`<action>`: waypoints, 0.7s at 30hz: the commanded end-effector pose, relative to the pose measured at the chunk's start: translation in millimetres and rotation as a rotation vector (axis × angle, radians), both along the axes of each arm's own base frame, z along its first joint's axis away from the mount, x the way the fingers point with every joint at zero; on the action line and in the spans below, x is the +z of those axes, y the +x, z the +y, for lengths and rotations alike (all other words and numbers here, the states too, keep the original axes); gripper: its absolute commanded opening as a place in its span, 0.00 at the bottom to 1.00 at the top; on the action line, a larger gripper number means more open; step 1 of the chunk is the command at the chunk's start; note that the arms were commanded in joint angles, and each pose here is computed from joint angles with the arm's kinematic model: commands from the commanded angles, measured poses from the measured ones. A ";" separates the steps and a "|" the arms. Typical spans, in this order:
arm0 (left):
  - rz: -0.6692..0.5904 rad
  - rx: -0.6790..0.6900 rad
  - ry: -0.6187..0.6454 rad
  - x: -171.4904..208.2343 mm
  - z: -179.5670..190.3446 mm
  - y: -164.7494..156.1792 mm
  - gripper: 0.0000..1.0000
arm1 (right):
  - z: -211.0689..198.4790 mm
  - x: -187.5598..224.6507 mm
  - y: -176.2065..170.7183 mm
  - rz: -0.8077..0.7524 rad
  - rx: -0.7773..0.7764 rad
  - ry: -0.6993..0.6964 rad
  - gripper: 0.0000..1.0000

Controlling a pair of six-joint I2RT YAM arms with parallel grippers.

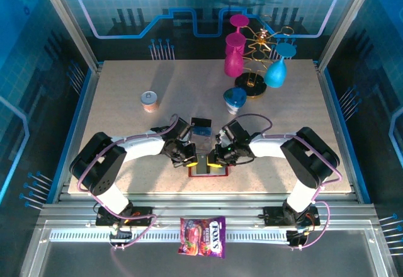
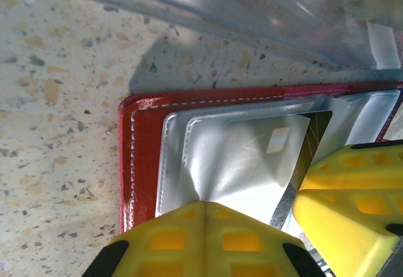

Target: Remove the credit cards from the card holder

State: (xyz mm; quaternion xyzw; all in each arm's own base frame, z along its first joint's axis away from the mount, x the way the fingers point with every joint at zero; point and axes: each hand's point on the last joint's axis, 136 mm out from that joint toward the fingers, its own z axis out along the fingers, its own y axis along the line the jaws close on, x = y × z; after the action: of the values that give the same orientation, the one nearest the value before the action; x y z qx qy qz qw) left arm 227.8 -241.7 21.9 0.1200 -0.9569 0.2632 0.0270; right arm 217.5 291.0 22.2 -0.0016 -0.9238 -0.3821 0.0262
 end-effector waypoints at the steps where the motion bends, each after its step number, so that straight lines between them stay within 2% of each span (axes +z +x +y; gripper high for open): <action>1: 0.062 -0.023 0.036 -12.7 8.2 -16.7 0.05 | -0.9 -6.2 -2.3 0.038 -0.015 0.029 0.21; 11: 0.062 -0.021 0.036 -12.2 7.7 -16.5 0.05 | 5.0 -2.2 -1.3 0.042 -0.023 0.090 0.20; 21: 0.060 -0.021 0.039 -11.8 8.4 -16.6 0.05 | 0.5 -0.1 -0.1 0.030 -0.030 0.078 0.13</action>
State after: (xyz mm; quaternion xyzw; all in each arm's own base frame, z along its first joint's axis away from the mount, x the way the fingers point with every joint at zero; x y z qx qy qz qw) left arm 227.3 -241.3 21.6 0.1205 -0.9571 0.2621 0.0280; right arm 217.5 295.8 23.0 -0.0170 -0.9074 -0.4187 0.0308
